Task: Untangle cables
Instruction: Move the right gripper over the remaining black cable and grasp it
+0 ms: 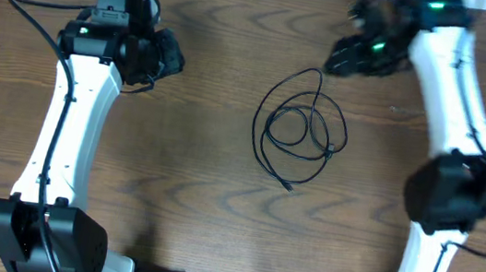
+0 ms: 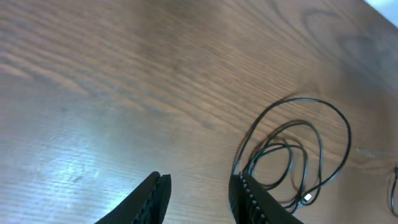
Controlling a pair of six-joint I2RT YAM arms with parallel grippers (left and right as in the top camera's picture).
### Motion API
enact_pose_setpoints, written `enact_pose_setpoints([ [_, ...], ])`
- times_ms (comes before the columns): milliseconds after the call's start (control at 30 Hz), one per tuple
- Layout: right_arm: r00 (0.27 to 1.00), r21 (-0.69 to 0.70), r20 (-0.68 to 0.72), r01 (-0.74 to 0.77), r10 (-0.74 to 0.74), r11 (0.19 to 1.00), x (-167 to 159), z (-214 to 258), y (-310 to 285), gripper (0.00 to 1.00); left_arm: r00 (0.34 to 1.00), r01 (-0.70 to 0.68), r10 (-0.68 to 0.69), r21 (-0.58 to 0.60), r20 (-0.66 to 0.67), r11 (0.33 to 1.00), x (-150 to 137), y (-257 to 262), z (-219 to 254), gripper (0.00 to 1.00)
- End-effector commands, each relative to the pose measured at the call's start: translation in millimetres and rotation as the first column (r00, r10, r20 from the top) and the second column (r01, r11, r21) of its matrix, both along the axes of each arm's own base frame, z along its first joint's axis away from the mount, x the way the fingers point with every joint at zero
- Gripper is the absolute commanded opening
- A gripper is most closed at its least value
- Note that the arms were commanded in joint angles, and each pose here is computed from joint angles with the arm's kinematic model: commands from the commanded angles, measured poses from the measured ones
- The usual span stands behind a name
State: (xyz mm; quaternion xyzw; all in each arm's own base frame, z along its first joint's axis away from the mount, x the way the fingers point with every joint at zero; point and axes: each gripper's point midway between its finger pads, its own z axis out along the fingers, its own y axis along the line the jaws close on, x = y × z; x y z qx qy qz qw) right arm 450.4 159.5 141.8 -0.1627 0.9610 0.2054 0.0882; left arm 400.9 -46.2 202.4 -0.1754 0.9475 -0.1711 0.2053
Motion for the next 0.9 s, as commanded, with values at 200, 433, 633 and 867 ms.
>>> enact_pose_setpoints([
  [200, 0.990, -0.155, -0.135, 0.008, -0.029, 0.988, -24.6, -73.5, 69.6, 0.48, 1.000, -0.023, 0.023, 0.029, -0.010, 0.999, -1.4, 9.5, -2.8, 0.36],
  [433, 0.960, -0.325, -0.113, 0.208, -0.257, 0.922, -36.2, -90.6, 82.9, 0.50, 1.000, -0.023, 0.023, 0.029, -0.014, 0.999, -2.2, 9.4, -3.2, 0.36],
  [633, 0.902, -0.408, -0.029, 0.383, -0.431, 0.829, -34.1, -96.0, 78.6, 0.39, 1.000, -0.023, 0.023, 0.029, -0.018, 0.999, -3.2, 9.4, -3.7, 0.36],
  [867, 0.798, -0.400, -0.041, 0.538, -0.601, 0.742, -52.7, -118.3, 101.5, 0.58, 1.000, -0.023, 0.023, 0.029, -0.018, 0.999, -3.2, 9.4, -3.7, 0.36],
])
